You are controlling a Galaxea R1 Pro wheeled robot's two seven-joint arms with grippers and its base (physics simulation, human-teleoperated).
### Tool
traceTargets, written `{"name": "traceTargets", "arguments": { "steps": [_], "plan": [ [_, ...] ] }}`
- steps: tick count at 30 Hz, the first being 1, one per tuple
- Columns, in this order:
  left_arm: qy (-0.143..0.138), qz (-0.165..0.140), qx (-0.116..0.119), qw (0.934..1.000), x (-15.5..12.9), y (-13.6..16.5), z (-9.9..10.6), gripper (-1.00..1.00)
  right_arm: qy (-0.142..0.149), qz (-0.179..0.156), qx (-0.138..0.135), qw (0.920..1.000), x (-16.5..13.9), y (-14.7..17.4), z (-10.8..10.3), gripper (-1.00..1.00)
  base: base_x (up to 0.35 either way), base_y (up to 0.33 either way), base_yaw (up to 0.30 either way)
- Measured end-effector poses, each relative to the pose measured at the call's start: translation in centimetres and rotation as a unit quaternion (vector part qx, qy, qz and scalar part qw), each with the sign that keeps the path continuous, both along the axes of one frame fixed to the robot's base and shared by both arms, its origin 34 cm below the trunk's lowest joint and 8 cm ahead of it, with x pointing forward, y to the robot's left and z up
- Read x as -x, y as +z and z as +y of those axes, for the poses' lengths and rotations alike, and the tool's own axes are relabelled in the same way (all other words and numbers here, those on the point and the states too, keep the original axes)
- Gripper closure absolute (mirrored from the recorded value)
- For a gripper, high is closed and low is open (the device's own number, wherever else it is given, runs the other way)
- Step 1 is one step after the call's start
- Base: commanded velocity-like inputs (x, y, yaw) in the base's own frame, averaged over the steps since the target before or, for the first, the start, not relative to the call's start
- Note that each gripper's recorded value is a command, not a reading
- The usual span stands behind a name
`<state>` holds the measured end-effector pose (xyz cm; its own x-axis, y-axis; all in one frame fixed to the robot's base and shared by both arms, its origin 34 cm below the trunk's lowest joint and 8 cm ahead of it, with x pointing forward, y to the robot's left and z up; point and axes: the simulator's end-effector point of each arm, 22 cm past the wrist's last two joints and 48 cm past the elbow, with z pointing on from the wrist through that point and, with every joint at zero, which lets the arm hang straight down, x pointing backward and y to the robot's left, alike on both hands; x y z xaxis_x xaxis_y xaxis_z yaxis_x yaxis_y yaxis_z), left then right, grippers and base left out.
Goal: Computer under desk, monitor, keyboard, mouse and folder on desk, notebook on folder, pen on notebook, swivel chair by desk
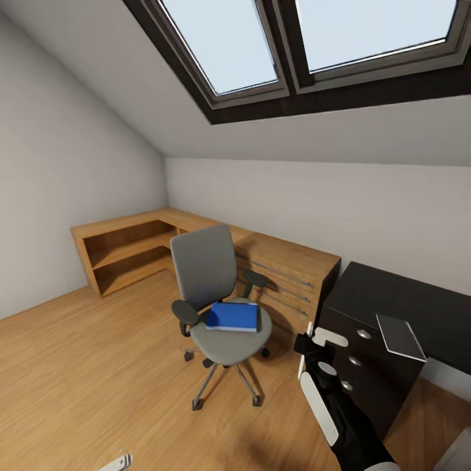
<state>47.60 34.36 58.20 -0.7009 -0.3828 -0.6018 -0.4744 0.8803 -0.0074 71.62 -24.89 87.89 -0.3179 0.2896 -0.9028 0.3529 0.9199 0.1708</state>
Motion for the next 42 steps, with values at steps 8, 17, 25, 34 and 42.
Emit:
{"name": "traceTargets", "arguments": {
  "steps": [8,17,25,34,42],
  "plan": [
    [-0.004,0.016,0.01,0.9998,1.2,0.2,-1.7,-1.0,0.002,0.004,0.0,1.0,0.1,1.2,0.1,1.0,0.0,0.0,0.0],
    [-0.003,0.028,0.011,0.9995,2.3,0.9,-1.7,-1.0,0.003,-0.004,-0.002,1.0,0.3,3.1,0.2,1.0,0.0,0.0,0.0],
    [-0.002,0.031,0.011,0.9995,2.6,1.8,-1.6,-1.0,0.003,-0.026,-0.01,0.9996,1.9,5.5,0.2,1.0,0.0,0.0,-0.037],
    [-0.003,0.03,0.011,0.9995,2.7,3.0,-1.6,-1.0,0.002,-0.028,-0.01,0.9995,2.5,6.8,0.2,1.0,0.0,0.0,-0.225],
    [-0.006,0.03,0.01,0.9995,2.9,4.0,-1.8,-1.0,0.004,-0.031,-0.01,0.9995,2.7,8.3,0.1,1.0,0.0,0.0,-0.266]
  ]
}}
